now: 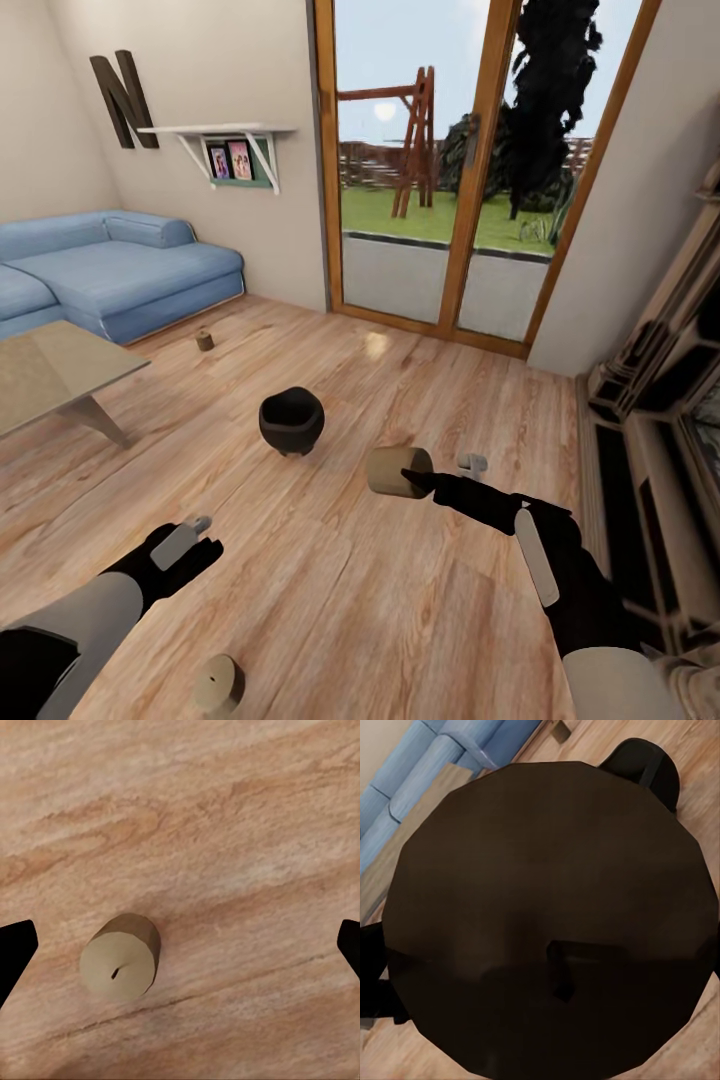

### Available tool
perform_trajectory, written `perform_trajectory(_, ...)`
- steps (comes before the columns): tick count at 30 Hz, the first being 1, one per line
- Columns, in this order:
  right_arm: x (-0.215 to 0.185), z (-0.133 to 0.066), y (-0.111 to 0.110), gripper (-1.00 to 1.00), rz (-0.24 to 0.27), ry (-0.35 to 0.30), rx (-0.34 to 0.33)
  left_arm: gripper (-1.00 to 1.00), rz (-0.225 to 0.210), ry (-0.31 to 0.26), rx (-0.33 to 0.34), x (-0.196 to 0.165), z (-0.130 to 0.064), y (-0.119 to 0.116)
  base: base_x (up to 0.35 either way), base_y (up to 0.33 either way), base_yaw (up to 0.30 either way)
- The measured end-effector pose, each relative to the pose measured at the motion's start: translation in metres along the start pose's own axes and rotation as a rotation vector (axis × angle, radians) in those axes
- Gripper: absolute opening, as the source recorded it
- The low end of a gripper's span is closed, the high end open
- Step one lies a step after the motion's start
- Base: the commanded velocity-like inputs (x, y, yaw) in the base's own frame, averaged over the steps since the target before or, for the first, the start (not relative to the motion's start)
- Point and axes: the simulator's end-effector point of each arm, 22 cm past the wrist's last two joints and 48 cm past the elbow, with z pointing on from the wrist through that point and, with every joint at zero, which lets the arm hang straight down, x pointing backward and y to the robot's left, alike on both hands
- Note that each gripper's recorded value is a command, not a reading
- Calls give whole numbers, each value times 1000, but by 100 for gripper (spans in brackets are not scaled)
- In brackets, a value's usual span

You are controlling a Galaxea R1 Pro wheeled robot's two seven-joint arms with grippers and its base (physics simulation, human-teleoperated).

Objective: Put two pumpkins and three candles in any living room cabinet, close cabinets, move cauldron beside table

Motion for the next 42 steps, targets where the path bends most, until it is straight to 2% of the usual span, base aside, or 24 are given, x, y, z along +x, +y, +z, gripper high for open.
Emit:
perform_trajectory(3, 5, 2, -3, -100, 0, -1, -2, 100, 0, 1, 7, 3, 7, 3, 0, 0, 0)
perform_trajectory(8, 14, 4, -8, -100, -1, -1, -7, 100, -2, 40, 16, 28, 26, 12, 0, 0, 0)
perform_trajectory(13, 23, 5, -14, -100, -1, -2, -8, 100, -7, 45, 35, 35, 38, 15, 0, 0, 0)
perform_trajectory(19, 34, 7, -22, -100, -1, -1, -7, 100, -8, 68, -2, 53, 56, 36, 0, 0, 0)
perform_trajectory(26, 47, 10, -31, -100, 0, -1, -8, 100, -8, 63, -15, 57, 71, 46, 0, 0, 0)
perform_trajectory(42, 78, 16, -50, -100, 0, -1, -9, 100, -7, 57, -12, 72, 102, 52, 0, 0, 0)
